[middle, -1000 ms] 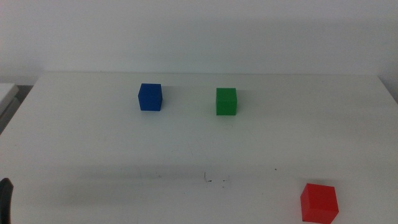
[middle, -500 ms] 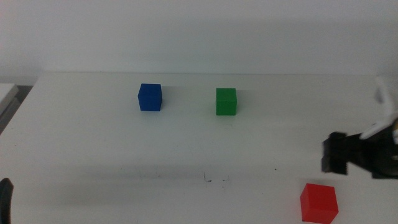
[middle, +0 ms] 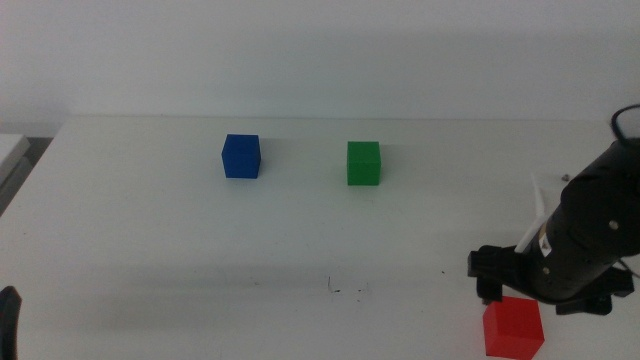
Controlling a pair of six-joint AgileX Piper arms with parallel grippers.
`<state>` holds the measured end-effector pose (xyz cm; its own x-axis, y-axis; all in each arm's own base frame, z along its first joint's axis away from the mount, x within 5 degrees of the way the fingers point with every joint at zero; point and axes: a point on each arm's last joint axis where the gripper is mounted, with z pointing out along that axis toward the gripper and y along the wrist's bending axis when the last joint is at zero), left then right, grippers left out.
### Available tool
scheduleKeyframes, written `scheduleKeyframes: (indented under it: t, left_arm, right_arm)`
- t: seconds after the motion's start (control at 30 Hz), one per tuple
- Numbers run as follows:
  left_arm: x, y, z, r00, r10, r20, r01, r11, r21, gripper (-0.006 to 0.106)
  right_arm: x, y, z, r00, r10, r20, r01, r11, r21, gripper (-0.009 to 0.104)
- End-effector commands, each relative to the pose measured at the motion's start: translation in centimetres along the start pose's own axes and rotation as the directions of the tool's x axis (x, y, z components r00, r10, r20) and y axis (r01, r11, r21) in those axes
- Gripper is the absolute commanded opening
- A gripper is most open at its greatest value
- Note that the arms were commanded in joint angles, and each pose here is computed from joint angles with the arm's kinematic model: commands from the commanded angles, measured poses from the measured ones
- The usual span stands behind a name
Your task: Stack red cubes first, then green, then blue cubes in a specific spot.
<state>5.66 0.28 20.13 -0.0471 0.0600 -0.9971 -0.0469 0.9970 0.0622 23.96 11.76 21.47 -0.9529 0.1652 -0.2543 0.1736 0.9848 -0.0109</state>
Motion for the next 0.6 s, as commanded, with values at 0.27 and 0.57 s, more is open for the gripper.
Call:
scheduleKeyframes:
  t: [0.27, 0.57]
  left_arm:
    - [-0.1, 0.0, 0.0, 1.000, -0.001, 0.016, 0.001, 1.000, -0.001, 0.094]
    - [-0.1, 0.0, 0.0, 1.000, -0.001, 0.016, 0.001, 1.000, -0.001, 0.094]
  right_arm:
    - [1.5, -0.2, 3.2, 1.000, 0.027, -0.006, -0.027, 1.000, -0.005, 0.093]
    - [1.6, 0.3, 5.6, 0.998, 0.008, -0.055, -0.006, 0.999, 0.036, 0.066]
